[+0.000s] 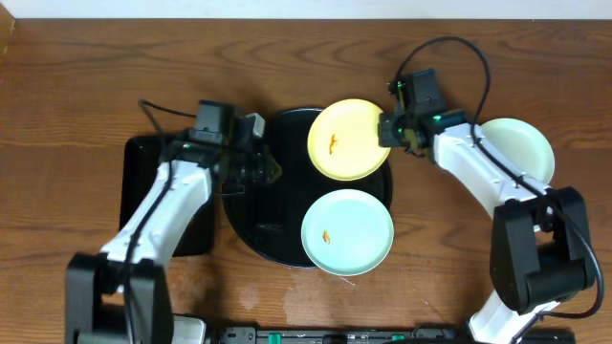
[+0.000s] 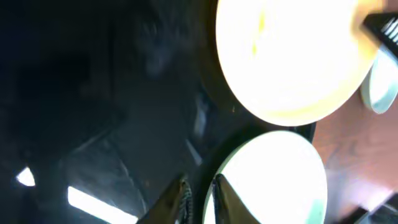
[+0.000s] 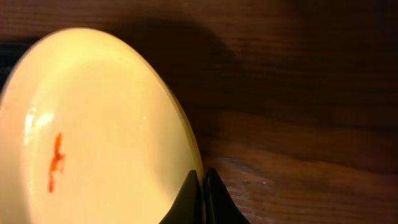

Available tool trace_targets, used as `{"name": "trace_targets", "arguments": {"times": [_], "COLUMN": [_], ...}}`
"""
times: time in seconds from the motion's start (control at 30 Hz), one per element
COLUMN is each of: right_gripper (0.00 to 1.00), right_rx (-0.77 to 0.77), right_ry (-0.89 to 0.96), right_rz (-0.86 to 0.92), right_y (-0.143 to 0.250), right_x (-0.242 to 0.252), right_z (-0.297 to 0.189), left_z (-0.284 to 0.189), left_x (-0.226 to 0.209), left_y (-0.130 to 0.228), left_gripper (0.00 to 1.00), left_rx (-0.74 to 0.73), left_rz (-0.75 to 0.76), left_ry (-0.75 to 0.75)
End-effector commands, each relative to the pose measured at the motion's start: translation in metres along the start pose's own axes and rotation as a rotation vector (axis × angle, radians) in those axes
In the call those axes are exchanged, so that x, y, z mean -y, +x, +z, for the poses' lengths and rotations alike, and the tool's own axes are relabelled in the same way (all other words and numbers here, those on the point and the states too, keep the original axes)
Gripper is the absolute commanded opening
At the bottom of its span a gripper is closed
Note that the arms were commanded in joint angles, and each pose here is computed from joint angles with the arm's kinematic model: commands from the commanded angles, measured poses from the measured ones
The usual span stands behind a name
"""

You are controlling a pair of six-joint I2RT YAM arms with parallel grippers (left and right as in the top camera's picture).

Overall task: Clean dirty plates on tray and stack at the side
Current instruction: 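Grip the yellow plate rim with the right gripper and pull it right, then grasp the sponge from the black tray with the left gripper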

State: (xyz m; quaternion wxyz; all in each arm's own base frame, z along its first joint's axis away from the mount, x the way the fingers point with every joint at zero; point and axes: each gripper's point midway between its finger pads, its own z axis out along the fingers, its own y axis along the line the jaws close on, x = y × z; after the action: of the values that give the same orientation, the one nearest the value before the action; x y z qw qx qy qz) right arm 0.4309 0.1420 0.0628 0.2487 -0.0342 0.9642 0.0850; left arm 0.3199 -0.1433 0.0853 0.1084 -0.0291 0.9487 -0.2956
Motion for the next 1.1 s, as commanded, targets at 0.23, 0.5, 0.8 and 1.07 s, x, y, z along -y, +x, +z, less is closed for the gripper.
{"name": "trace_targets", "arguments": {"times": [0.23,0.5,0.8,1.07], "right_gripper": [0.01,0.01,0.01,0.01], "right_rx": [0.072,0.098,0.100,0.101], "right_ry": [0.073,0.103,0.111,0.111], "right_rz": [-0.155,-0.195,-0.182,-0.182], "right_y": [-0.010,-0.010,-0.008,-0.008], "right_x": [-0.018,-0.032,-0.037,-0.037], "right_z": [-0.020,-0.023,-0.024,-0.024], "left_z": [-0.052,-0.084,-0.125,-0.082], "left_x": [-0.012,-0.079,-0.157,-0.199], "left_y": [-0.014,0.007,0.019,0.031], "left_gripper": [0.15,0.13,0.11,0.13], "left_rx": [0.135,0.146,0.228,0.149], "left_rz": [-0.014,-0.077,-0.404,-0.483], "left_ry": [-0.062,-0.489,-0.713,-0.701]}}
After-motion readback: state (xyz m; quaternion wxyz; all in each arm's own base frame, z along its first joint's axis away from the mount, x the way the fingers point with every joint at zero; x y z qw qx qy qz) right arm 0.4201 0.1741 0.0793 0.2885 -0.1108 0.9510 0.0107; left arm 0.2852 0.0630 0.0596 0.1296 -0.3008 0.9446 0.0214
